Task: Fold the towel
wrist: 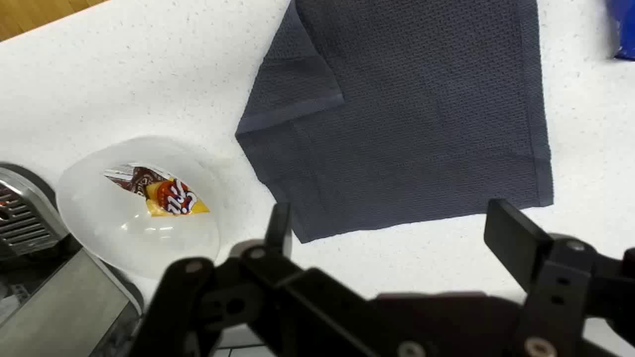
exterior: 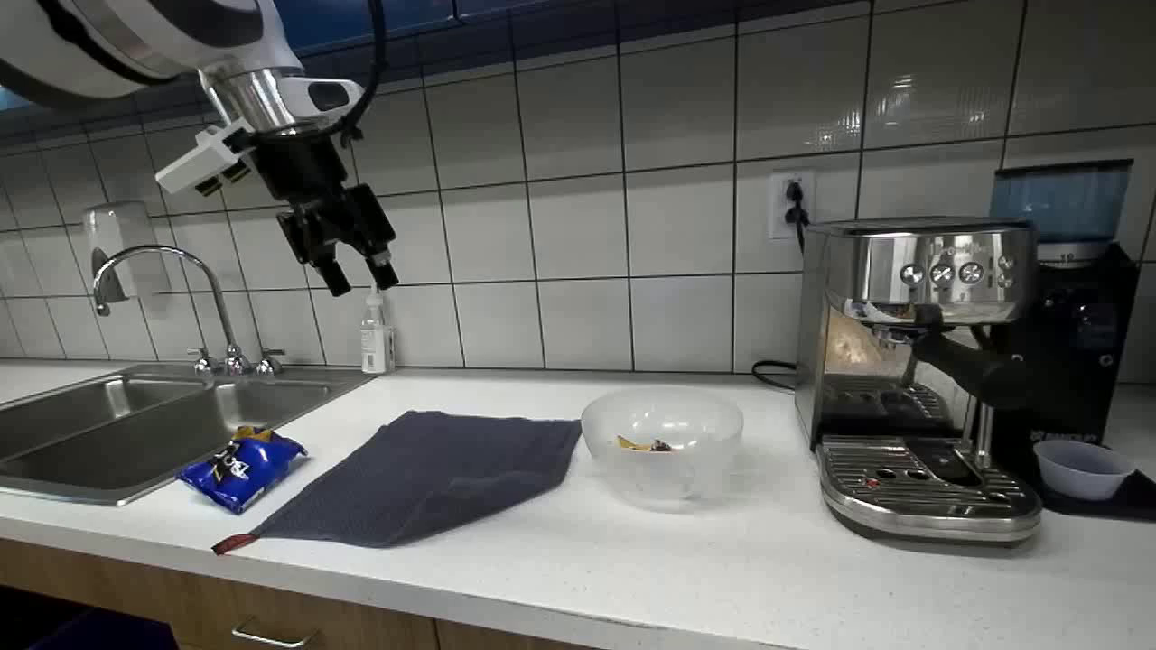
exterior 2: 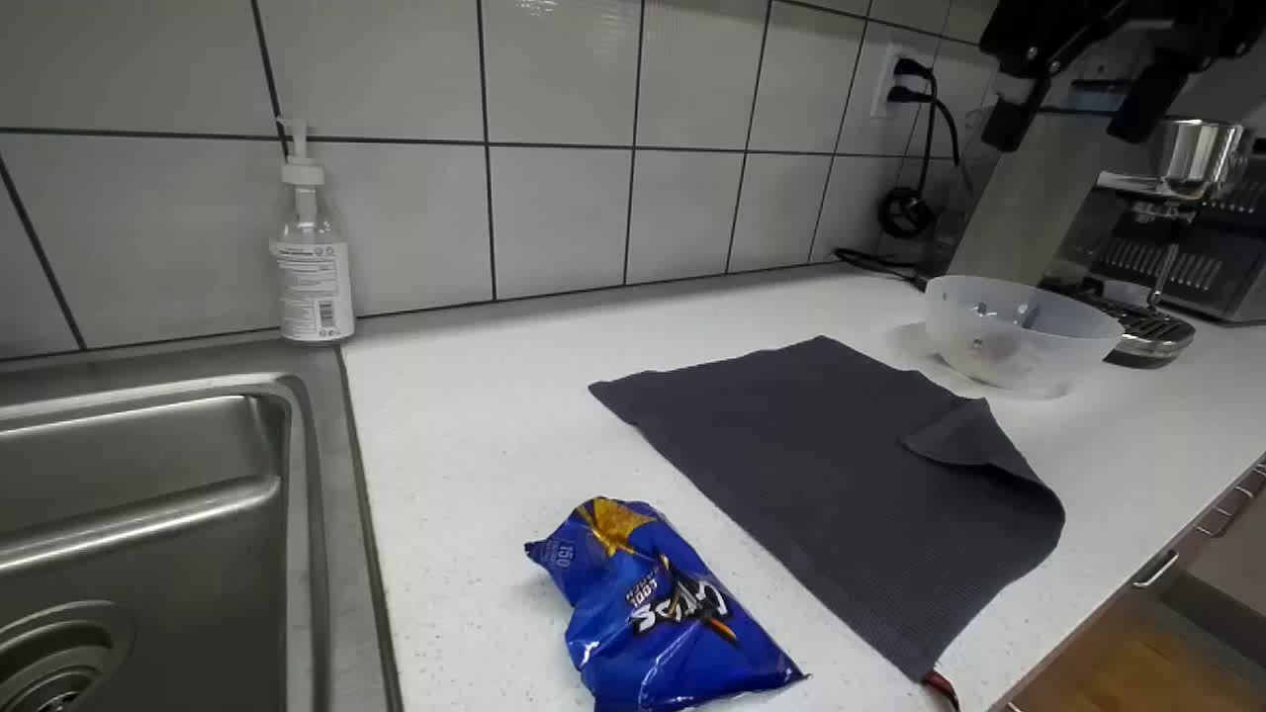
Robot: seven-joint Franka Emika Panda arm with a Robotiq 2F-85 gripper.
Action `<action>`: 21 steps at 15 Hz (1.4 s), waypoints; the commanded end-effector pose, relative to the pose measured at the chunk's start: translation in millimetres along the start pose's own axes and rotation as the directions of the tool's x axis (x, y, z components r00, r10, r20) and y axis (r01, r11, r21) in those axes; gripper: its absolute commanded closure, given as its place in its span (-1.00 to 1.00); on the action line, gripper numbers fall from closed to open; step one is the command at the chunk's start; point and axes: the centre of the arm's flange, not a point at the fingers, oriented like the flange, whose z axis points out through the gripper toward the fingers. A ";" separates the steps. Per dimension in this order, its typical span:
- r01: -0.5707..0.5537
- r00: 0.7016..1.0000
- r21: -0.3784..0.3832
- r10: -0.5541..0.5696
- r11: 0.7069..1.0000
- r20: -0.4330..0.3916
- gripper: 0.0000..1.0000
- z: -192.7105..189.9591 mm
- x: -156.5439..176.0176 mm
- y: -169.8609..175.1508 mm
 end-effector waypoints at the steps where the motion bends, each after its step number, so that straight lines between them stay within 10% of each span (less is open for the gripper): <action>1: 0.000 1.000 0.000 0.000 1.000 0.000 -1.00 0.1 0.0 0.0; 21: -0.057 0.996 0.051 0.060 0.997 -0.061 -1.00 48.5 4.6 -14.9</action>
